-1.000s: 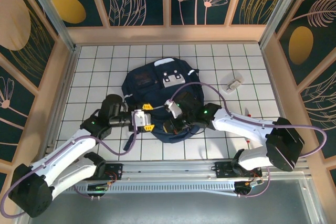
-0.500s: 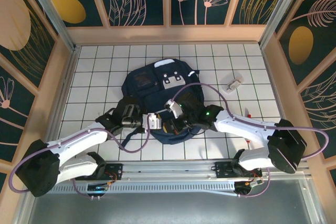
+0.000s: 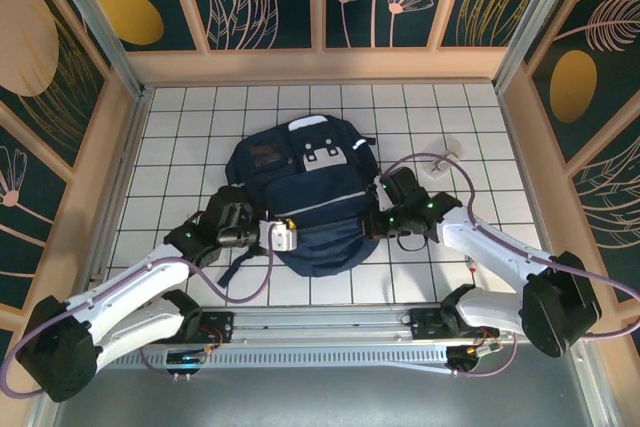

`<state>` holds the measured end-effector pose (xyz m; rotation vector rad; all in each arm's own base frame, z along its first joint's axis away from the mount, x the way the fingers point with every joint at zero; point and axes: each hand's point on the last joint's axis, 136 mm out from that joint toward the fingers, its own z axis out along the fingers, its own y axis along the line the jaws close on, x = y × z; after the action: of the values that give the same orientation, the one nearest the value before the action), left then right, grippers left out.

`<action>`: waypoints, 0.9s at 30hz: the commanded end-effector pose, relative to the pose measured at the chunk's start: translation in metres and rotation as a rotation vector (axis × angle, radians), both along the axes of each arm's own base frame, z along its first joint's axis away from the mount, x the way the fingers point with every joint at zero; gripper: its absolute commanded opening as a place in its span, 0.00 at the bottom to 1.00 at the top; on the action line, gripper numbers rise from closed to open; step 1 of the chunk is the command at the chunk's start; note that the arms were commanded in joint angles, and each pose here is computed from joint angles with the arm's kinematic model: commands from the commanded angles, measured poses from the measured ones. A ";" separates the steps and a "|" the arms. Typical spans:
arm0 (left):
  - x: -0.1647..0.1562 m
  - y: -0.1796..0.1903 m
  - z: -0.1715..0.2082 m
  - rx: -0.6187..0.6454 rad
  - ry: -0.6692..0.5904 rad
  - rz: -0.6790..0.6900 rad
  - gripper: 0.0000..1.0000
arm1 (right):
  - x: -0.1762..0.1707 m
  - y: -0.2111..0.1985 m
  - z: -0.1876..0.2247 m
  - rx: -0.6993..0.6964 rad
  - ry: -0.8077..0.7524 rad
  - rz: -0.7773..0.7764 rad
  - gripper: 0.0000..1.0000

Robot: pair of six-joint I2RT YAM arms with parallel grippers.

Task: Pack the student bag

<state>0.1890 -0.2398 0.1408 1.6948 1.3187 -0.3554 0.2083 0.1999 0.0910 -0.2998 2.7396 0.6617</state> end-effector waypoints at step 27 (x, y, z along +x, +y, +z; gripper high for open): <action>-0.001 -0.043 -0.030 0.013 0.272 -0.030 0.41 | -0.053 0.103 0.043 0.290 -0.117 0.384 0.00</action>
<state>0.1755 -0.2784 0.1133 1.7157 1.5129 -0.6994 0.1586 0.2980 0.1144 -0.7657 2.5226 1.0101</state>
